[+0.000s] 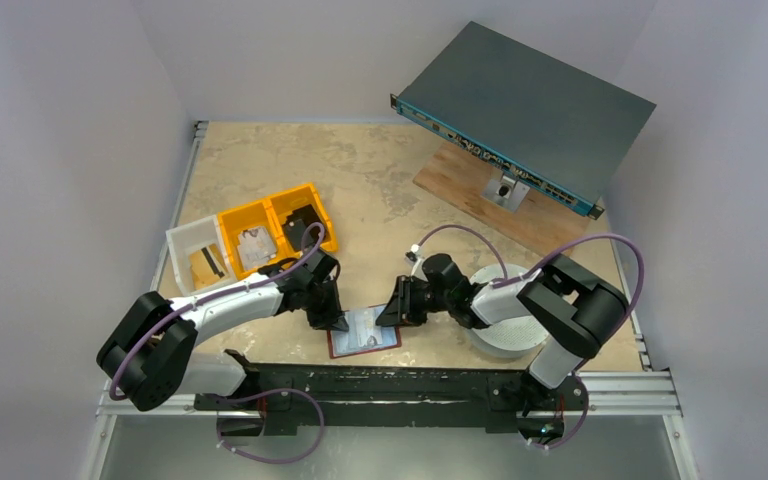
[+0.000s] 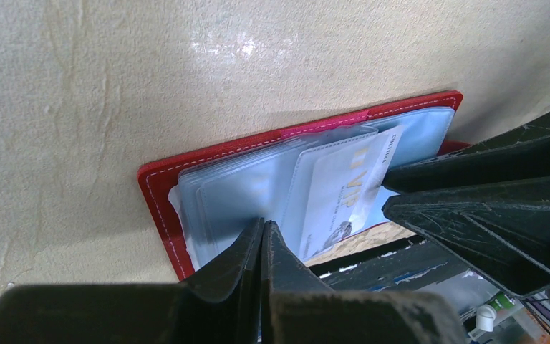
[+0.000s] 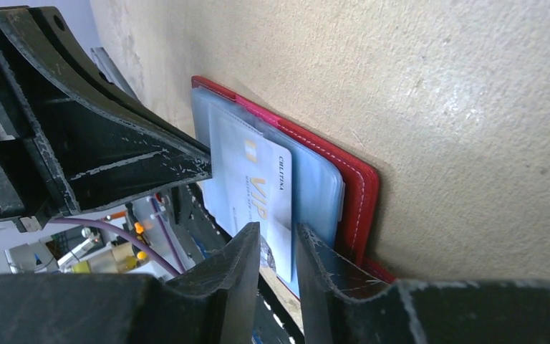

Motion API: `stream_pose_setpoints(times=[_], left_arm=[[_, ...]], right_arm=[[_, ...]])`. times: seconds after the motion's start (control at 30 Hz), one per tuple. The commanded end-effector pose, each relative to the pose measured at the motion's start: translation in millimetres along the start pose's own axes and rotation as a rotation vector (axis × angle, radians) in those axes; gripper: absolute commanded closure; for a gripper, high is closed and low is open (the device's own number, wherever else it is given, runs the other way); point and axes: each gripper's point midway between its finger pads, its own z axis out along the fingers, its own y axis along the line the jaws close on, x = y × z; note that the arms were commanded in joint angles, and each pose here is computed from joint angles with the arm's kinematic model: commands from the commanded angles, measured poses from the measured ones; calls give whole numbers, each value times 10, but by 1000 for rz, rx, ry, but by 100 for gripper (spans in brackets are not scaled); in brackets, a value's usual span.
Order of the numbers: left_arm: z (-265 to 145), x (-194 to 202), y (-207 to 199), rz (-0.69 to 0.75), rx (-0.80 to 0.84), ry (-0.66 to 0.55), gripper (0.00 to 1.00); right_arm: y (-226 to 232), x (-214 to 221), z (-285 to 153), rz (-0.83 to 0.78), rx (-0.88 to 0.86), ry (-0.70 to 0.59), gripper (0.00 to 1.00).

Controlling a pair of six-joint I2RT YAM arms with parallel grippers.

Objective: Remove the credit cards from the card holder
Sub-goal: Remove the credit card from the card holder.

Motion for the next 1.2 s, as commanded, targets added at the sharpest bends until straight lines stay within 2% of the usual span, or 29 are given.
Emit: stream_pose_setpoints(times=[0.0, 0.3, 0.5, 0.63, 0.8, 0.9, 1.17], left_arm=[[78, 45, 473, 6, -197, -14, 100], [1, 7, 358, 31, -149, -31, 100], [-389, -152, -1, 108, -12, -121, 98], [-538, -171, -264, 153, 84, -126, 95], [-396, -134, -362, 165, 102, -85, 97], [-228, -98, -304, 156, 75, -55, 100], [124, 18, -5, 112, -47, 17, 100]], right_arm=[[-156, -13, 55, 16, 30, -8, 73], [-265, 23, 112, 33, 50, 3, 73], [-317, 35, 108, 35, 68, 2, 73], [-335, 41, 118, 37, 71, 5, 73], [-337, 40, 133, 37, 69, 8, 73], [-339, 42, 135, 36, 68, 8, 73], [-290, 50, 139, 25, 48, 20, 73]])
